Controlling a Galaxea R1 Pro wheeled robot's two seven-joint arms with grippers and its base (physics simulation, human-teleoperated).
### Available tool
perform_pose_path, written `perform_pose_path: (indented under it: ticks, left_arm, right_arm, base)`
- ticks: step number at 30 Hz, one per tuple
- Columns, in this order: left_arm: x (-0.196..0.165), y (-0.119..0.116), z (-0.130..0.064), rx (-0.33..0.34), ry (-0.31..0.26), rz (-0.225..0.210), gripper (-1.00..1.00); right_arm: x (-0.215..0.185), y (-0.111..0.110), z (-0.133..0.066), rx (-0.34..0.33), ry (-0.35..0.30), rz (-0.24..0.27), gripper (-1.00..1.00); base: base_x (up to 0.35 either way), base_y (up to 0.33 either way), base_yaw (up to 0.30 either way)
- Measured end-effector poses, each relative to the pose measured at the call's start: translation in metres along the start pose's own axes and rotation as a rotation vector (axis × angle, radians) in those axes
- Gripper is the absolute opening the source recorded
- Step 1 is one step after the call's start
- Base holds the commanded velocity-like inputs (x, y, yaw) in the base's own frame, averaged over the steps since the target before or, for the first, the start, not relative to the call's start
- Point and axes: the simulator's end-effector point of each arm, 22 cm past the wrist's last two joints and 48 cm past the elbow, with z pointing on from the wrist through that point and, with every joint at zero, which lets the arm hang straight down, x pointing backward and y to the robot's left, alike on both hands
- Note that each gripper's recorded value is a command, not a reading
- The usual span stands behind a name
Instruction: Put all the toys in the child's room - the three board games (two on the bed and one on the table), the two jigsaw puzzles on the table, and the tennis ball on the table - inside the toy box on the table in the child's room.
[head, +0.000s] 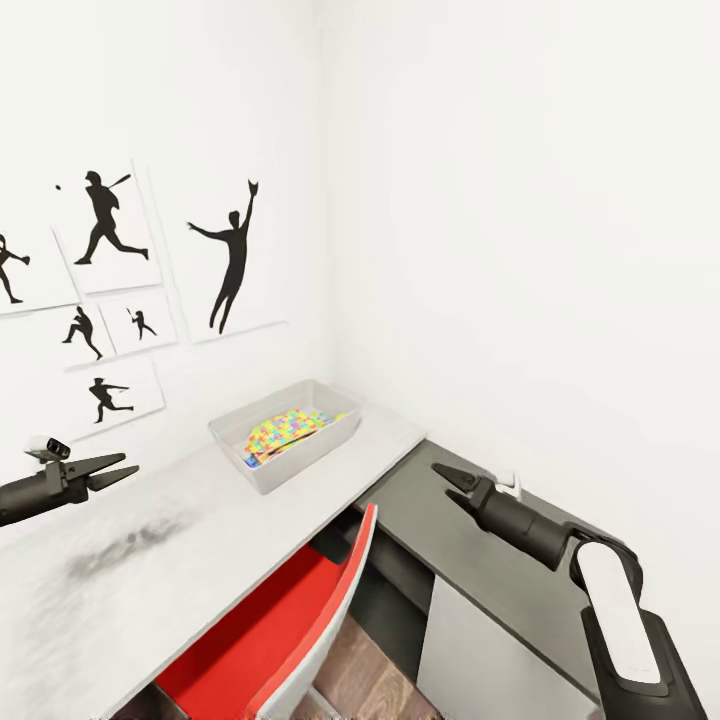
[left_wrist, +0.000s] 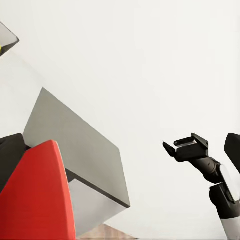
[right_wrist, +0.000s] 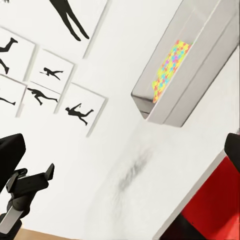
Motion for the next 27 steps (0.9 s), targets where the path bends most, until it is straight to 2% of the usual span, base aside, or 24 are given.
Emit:
perform_pose_path:
  ticks: [8, 16, 27]
  left_arm:
    - [0.002, 0.004, 0.001, -0.004, 0.003, -0.006, 1.00]
    - [0.004, 0.007, 0.002, -0.006, 0.006, -0.013, 1.00]
    - [0.006, 0.013, 0.002, -0.011, 0.009, -0.021, 1.00]
  right_arm:
    - [0.001, -0.004, 0.001, 0.007, 0.001, 0.005, 1.00]
    - [-0.007, -0.010, 0.000, 0.016, -0.032, 0.005, 1.00]
    - [-0.006, -0.015, 0.001, 0.022, -0.031, 0.012, 1.00]
  base:
    - [-0.129, 0.001, -0.228]
    - [-0.119, 0.000, -0.228]
    - [-0.111, 0.000, -0.228]
